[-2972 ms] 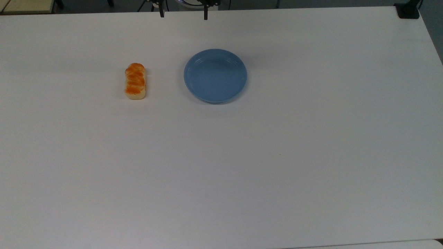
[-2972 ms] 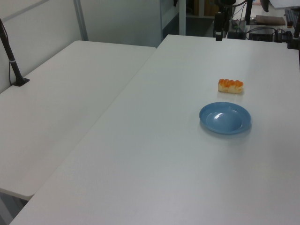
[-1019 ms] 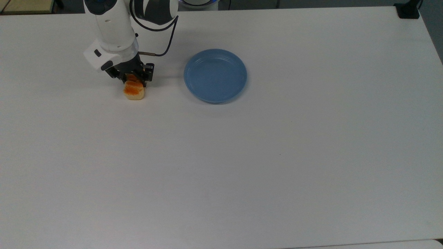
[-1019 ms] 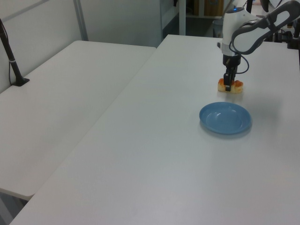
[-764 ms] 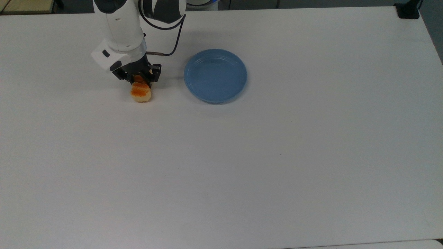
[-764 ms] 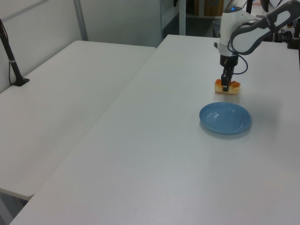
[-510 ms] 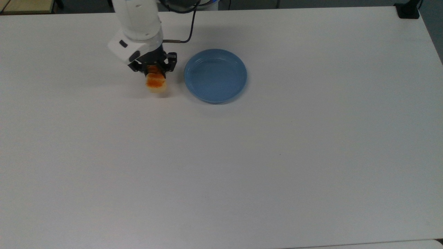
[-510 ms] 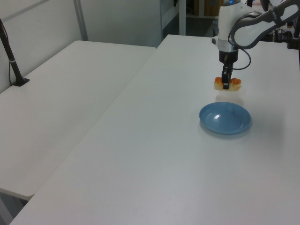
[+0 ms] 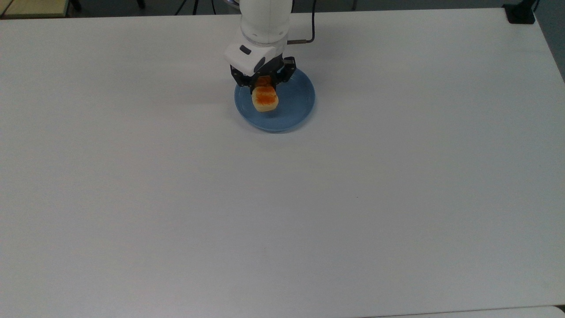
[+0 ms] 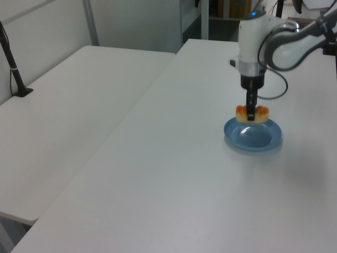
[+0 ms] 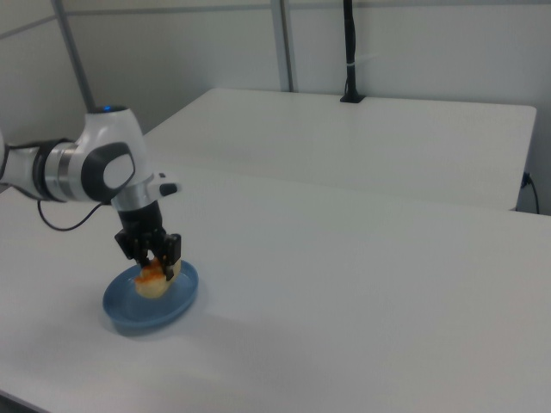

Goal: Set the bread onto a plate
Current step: 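Lift the bread roll and carry it over the blue plate, then lower the bread roll onto the plate and open the gripper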

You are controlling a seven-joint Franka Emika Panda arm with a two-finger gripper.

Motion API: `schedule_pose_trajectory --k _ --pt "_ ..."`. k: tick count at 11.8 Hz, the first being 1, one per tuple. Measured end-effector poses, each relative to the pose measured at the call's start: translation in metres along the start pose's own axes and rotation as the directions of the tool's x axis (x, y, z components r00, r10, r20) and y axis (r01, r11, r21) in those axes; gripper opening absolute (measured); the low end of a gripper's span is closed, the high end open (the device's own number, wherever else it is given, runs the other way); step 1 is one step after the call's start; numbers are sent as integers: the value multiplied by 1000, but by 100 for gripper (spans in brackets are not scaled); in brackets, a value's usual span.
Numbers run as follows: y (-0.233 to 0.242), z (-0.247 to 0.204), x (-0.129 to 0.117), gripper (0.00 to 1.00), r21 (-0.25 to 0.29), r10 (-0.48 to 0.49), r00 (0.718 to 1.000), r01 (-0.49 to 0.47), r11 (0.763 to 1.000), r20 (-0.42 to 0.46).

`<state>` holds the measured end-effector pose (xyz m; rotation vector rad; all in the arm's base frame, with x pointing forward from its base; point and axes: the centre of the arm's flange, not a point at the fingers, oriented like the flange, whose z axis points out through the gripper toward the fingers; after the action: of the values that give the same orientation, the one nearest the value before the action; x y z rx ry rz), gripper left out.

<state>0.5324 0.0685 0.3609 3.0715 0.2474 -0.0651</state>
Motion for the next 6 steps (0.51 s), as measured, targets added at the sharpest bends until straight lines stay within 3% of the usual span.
schedule_pose_trajectory --k 6 --pt "-18 35 -2 55 13 86 994 -85 996 -71"
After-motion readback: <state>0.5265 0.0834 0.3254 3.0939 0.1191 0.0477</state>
